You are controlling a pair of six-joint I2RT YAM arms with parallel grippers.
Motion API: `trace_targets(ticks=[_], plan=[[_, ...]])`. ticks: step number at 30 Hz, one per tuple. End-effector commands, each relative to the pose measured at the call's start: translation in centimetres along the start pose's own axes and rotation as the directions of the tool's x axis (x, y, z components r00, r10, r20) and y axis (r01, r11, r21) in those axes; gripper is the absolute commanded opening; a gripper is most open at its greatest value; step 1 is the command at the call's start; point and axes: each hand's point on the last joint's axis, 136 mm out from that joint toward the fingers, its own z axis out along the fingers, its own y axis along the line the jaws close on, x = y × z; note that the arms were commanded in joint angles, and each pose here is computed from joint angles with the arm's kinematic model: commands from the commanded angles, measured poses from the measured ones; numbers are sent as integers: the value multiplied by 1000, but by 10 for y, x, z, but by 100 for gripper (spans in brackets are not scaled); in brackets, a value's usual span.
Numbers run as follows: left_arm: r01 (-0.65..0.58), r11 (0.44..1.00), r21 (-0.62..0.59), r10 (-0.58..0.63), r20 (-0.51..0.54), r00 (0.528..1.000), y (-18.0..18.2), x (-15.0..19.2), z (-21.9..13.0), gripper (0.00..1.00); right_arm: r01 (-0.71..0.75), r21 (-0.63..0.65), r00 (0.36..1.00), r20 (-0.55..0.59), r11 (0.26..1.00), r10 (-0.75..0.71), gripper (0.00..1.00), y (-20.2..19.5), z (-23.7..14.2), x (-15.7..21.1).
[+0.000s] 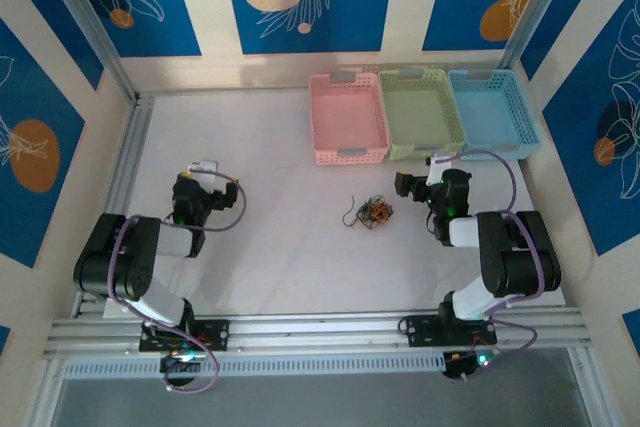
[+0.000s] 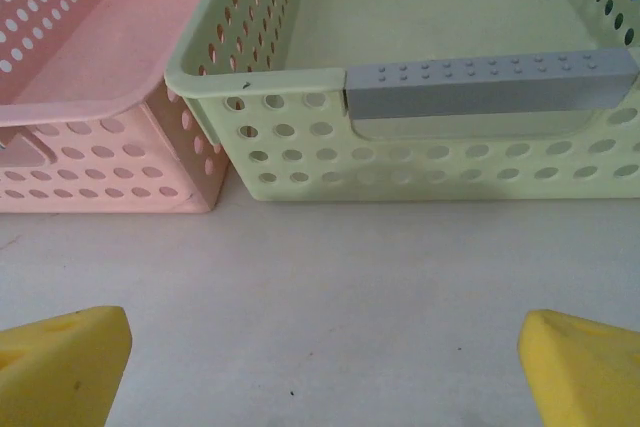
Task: Untangle the cables
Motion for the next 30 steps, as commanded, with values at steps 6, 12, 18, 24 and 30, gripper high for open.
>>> trace_targets(ticks=[6, 12, 18, 24, 30], plan=[[20, 1000, 6, -20, 18, 1000, 2, -8, 3, 100, 20, -17, 999, 38, 1000, -19, 99, 2, 1, -16], [21, 1000, 6, -21, 17, 1000, 3, -8, 3, 100, 20, -17, 999, 39, 1000, -19, 99, 2, 1, -16], [21, 1000, 8, -22, 18, 1000, 2, -8, 2, 100, 19, -16, 999, 37, 1000, -19, 99, 2, 1, -16], [23, 1000, 8, -23, 18, 1000, 2, -8, 3, 100, 20, -17, 999, 40, 1000, -20, 99, 2, 1, -17], [23, 1000, 9, -23, 14, 1000, 3, -8, 3, 100, 19, -17, 999, 38, 1000, -19, 99, 2, 1, -16]])
